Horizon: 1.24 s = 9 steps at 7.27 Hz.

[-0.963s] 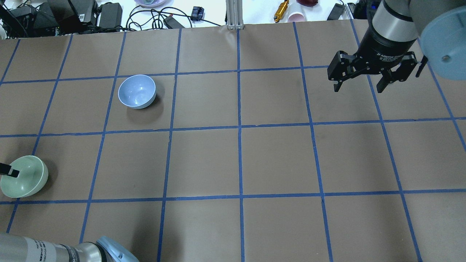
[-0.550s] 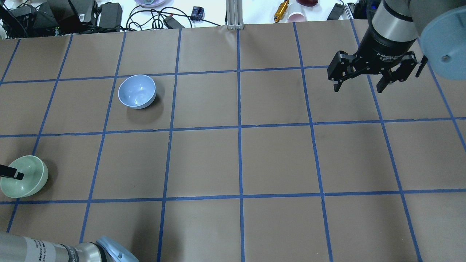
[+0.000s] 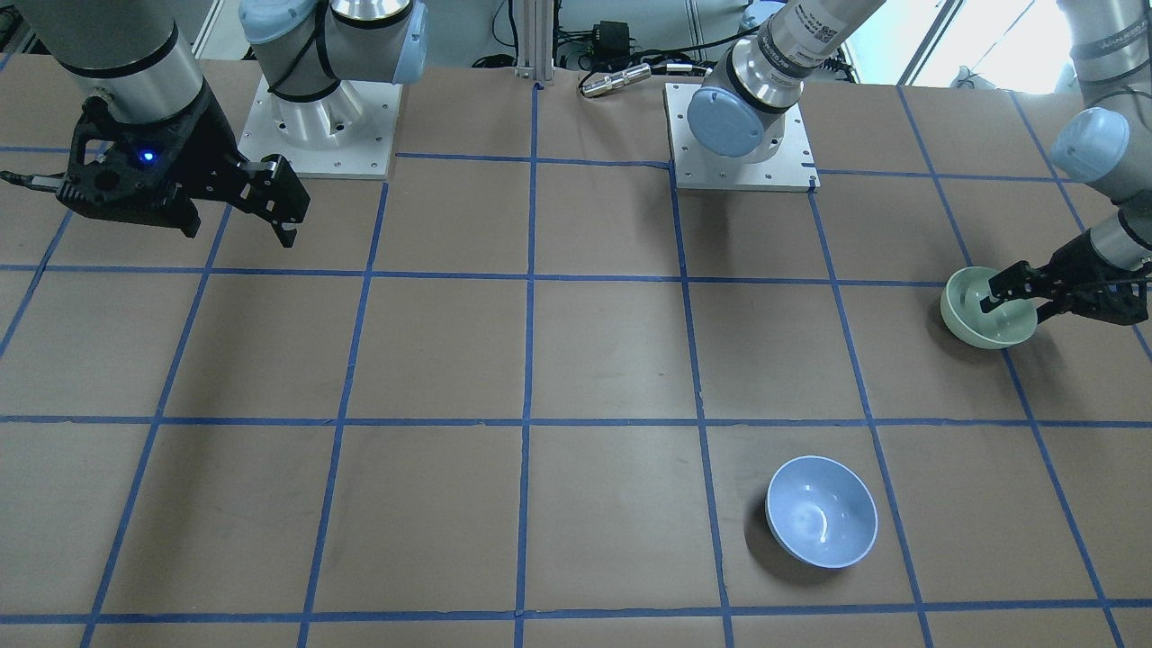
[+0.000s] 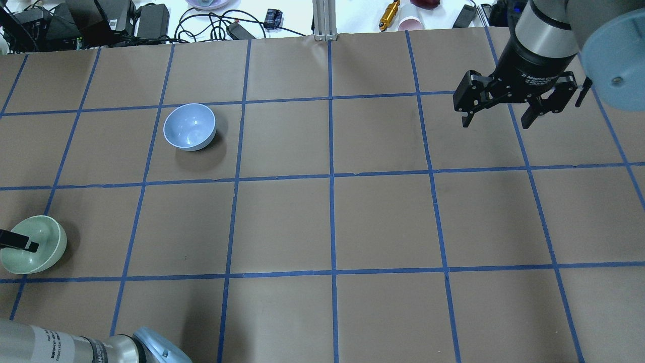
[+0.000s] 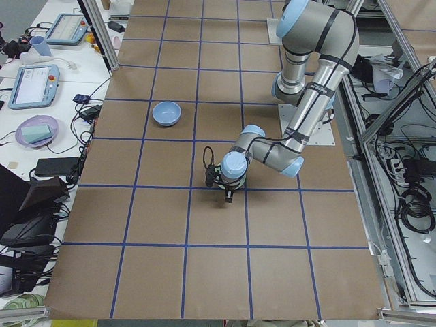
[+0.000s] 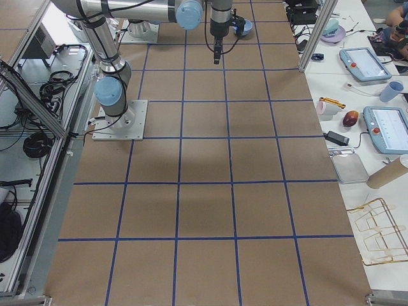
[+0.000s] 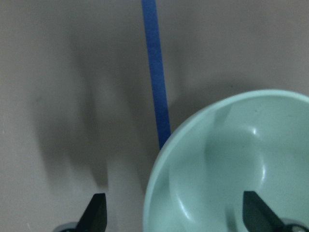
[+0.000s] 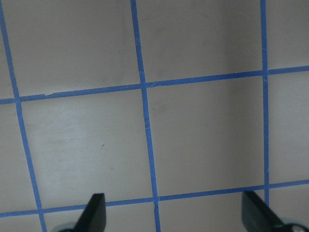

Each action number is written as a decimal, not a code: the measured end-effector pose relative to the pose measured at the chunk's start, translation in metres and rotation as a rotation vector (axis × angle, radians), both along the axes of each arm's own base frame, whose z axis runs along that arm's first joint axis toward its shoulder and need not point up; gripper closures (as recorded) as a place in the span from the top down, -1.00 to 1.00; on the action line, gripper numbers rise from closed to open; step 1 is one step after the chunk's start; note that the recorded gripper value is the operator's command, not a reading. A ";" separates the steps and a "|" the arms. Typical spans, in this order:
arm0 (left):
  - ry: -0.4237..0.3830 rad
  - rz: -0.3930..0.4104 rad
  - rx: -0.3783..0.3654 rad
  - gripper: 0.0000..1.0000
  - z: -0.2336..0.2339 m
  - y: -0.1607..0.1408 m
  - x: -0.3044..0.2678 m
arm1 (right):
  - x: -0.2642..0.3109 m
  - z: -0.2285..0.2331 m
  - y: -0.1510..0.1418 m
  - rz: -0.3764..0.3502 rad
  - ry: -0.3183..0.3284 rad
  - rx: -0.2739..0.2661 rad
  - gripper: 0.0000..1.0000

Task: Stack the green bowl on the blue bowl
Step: 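Close the left gripper on the green bowl's rim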

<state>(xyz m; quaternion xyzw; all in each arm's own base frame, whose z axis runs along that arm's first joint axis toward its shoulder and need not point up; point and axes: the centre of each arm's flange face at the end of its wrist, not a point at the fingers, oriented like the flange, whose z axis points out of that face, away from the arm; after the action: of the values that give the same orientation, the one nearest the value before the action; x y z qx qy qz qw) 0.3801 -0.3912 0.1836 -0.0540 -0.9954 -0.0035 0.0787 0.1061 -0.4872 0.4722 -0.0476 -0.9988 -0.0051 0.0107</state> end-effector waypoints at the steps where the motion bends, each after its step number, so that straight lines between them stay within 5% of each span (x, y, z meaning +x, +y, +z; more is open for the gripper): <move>1: 0.003 0.000 0.002 0.87 -0.002 0.000 0.000 | 0.000 0.000 0.000 0.000 0.000 0.000 1.00; 3: 0.009 0.013 0.004 0.60 -0.007 0.004 0.006 | 0.000 0.000 0.000 0.000 0.000 0.000 1.00; 7: 0.018 0.028 0.005 -0.66 -0.011 0.010 0.011 | 0.000 0.000 0.000 0.000 0.000 0.000 1.00; 9: 0.022 0.028 0.004 -1.00 -0.011 0.010 0.011 | 0.000 0.000 0.000 0.000 0.000 0.000 1.00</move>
<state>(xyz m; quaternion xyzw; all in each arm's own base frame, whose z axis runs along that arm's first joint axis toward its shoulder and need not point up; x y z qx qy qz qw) 0.3910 -0.3815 0.1722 -0.0402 -0.9952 -0.0036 0.0896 0.1061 -0.4872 0.4722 -0.0476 -0.9988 -0.0051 0.0107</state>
